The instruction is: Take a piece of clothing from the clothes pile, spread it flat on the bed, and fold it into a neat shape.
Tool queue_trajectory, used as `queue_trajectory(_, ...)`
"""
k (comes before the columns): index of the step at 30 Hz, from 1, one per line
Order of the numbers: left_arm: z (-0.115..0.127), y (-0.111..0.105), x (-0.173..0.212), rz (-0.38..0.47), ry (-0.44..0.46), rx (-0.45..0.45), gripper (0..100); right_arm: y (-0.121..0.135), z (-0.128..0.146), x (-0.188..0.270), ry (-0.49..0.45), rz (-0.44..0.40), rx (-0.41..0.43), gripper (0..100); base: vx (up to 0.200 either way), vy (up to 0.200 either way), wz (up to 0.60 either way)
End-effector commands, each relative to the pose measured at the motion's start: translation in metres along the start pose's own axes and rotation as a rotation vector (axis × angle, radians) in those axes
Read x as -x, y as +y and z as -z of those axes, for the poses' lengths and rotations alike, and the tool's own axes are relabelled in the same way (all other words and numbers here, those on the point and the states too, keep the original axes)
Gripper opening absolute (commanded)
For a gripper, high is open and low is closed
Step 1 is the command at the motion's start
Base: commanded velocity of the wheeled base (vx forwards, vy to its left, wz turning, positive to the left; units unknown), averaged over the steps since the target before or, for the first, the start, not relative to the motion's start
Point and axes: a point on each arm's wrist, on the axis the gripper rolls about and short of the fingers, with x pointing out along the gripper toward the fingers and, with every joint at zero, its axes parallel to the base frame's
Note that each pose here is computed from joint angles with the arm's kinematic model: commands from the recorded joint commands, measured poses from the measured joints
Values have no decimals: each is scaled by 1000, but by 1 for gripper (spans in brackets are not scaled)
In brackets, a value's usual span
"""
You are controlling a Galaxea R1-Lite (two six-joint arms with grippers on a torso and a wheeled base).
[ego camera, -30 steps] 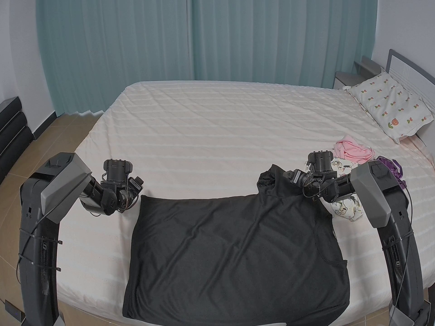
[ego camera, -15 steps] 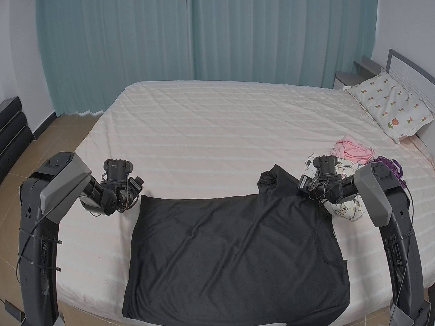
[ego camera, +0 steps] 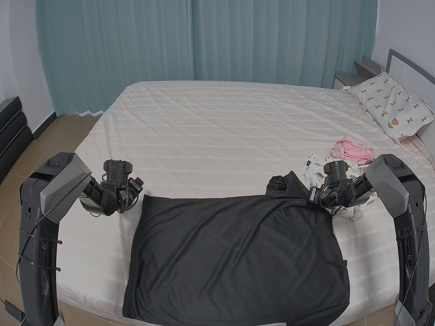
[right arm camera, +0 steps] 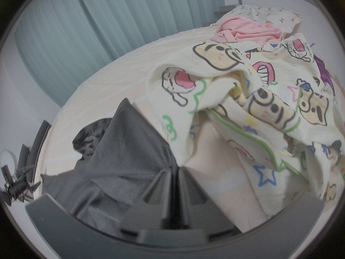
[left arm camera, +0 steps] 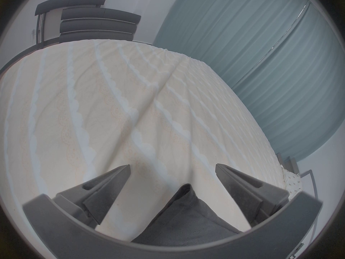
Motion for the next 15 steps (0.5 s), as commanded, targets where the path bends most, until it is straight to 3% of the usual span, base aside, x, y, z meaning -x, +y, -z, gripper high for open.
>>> queue_trajectory(1, 1, 1, -1, -3, 3, -2, 100, 4, -4, 23, 16, -26, 51, 100, 0, 0, 0)
queue_trajectory(8, 2, 1, -1, -4, 4, -2, 100, 16, -27, 43, -50, -89, 56, 100, 0, 0, 0)
queue_trajectory(15, 3, 1, -1, -5, 6, -4, 100, 48, -36, 39, -76, -203, -121, 100, 0, 0, 0)
